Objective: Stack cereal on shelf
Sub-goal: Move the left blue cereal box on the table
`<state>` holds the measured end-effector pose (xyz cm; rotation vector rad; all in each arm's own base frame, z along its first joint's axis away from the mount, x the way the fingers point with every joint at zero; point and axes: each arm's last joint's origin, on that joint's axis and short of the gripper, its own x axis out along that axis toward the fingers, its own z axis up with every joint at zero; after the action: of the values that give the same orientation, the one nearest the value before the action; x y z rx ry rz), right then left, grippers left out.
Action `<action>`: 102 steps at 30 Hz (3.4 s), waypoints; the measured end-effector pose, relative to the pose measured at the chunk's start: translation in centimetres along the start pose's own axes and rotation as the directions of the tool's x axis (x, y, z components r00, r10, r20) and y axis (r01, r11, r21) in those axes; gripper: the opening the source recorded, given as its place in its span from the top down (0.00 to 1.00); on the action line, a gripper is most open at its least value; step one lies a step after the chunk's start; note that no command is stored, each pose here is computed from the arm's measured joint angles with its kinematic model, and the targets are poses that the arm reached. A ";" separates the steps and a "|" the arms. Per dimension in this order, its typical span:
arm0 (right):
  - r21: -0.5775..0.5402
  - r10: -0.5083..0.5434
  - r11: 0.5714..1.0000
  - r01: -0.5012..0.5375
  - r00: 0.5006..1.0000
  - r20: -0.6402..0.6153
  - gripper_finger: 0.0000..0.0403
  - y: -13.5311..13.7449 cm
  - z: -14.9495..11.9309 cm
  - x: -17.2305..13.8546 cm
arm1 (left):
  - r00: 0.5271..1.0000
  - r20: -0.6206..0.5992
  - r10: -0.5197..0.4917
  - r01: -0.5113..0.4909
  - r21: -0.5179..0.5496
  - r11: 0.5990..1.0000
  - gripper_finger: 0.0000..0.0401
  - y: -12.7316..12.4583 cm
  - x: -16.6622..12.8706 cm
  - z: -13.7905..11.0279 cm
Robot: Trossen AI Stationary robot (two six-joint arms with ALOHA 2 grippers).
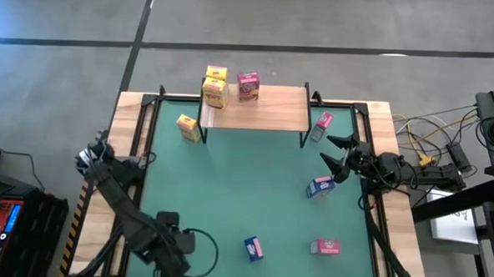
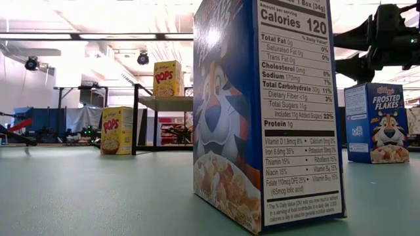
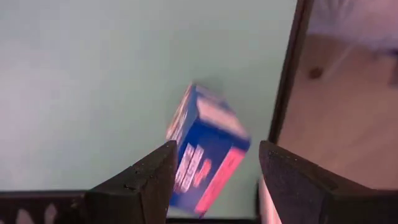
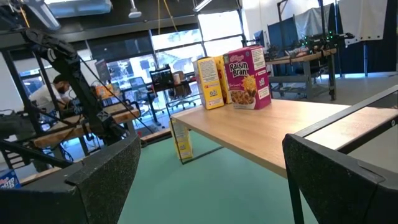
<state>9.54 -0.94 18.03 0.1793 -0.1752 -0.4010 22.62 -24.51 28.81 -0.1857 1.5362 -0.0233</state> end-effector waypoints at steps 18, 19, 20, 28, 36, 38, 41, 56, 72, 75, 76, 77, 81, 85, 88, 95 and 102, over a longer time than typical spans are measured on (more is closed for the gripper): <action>0.000 0.000 1.000 0.000 1.000 0.000 0.05 0.0 0.0 0.0 | 0.996 0.003 0.093 -0.092 0.218 0.972 0.45 -1.0 1.3 -1.7; 0.000 0.000 1.000 0.000 1.000 0.000 0.05 0.0 0.0 0.0 | 0.994 0.003 0.108 -0.106 0.223 0.969 0.44 -1.0 1.4 -1.7; 0.000 0.000 1.000 0.000 1.000 0.000 0.05 0.0 0.0 0.0 | 0.993 0.003 0.115 -0.113 0.225 0.968 0.43 -1.1 1.6 -1.7; 0.000 0.000 1.000 0.000 1.000 0.000 0.05 0.0 0.0 0.0 | 0.985 -0.028 0.172 -0.161 0.228 0.960 0.31 -1.5 3.4 -1.3; 0.000 0.000 1.000 0.000 1.000 0.000 0.05 0.0 0.0 0.0 | 0.967 -0.064 0.246 -0.222 0.255 0.941 0.27 -1.9 5.5 -1.2; 0.000 0.000 1.000 0.000 1.000 0.000 0.05 0.0 0.0 0.0 | 0.959 -0.066 0.274 -0.249 0.257 0.934 0.27 -1.9 6.0 -1.1; 0.000 0.000 1.000 0.000 1.000 0.000 0.05 0.0 0.0 0.0 | 0.960 -0.060 0.273 -0.255 0.209 0.944 0.27 -2.2 6.5 -1.0; 0.000 0.000 1.000 0.000 1.000 0.000 0.05 0.0 0.0 0.0 | 0.946 -0.051 0.320 -0.306 0.183 0.934 0.34 -2.6 7.6 -1.5; 0.000 0.000 1.000 0.000 1.000 0.000 0.05 0.0 0.0 0.0 | 0.927 -0.009 0.375 -0.364 0.213 0.907 0.58 -1.2 7.3 0.4; 0.000 0.000 1.000 0.000 1.000 0.000 0.05 0.0 0.0 0.0 | 0.925 -0.004 0.379 -0.369 0.220 0.903 0.59 -0.3 7.2 1.5; 0.000 0.000 1.000 0.000 1.000 0.000 0.05 0.0 0.0 0.0 | 0.924 0.000 0.383 -0.373 0.228 0.899 0.59 -0.1 7.1 1.9; 0.000 0.000 1.000 0.000 1.000 0.000 0.05 0.0 0.0 0.0 | 0.922 0.007 0.386 -0.376 0.239 0.895 0.59 0.2 7.0 2.3; 0.000 0.000 1.000 0.000 1.000 0.000 0.05 0.0 0.0 0.0 | 0.918 0.044 0.394 -0.390 0.279 0.878 0.59 1.5 6.7 4.0; 0.000 0.000 1.000 0.000 1.000 0.000 0.05 0.0 0.0 0.0 | 0.923 0.084 0.376 -0.384 0.298 0.874 0.59 3.0 6.0 6.0; 0.000 0.000 1.000 0.000 1.000 0.000 0.05 0.0 0.0 0.0 | 0.923 0.119 0.365 -0.384 0.324 0.865 0.59 4.5 5.4 7.5; 0.000 0.000 1.000 0.000 1.000 0.000 0.05 0.0 0.0 0.0 | 0.925 0.153 0.347 -0.379 0.370 0.848 0.59 9.2 3.6 11.1; 0.000 0.000 1.000 0.000 1.000 0.000 0.05 0.0 0.0 0.0 | 0.921 0.156 0.356 -0.388 0.422 0.819 0.59 14.9 2.7 14.1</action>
<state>9.54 -0.94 18.03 0.1790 -0.1748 -0.4010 35.27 -8.70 24.48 0.4820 1.4330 -0.0573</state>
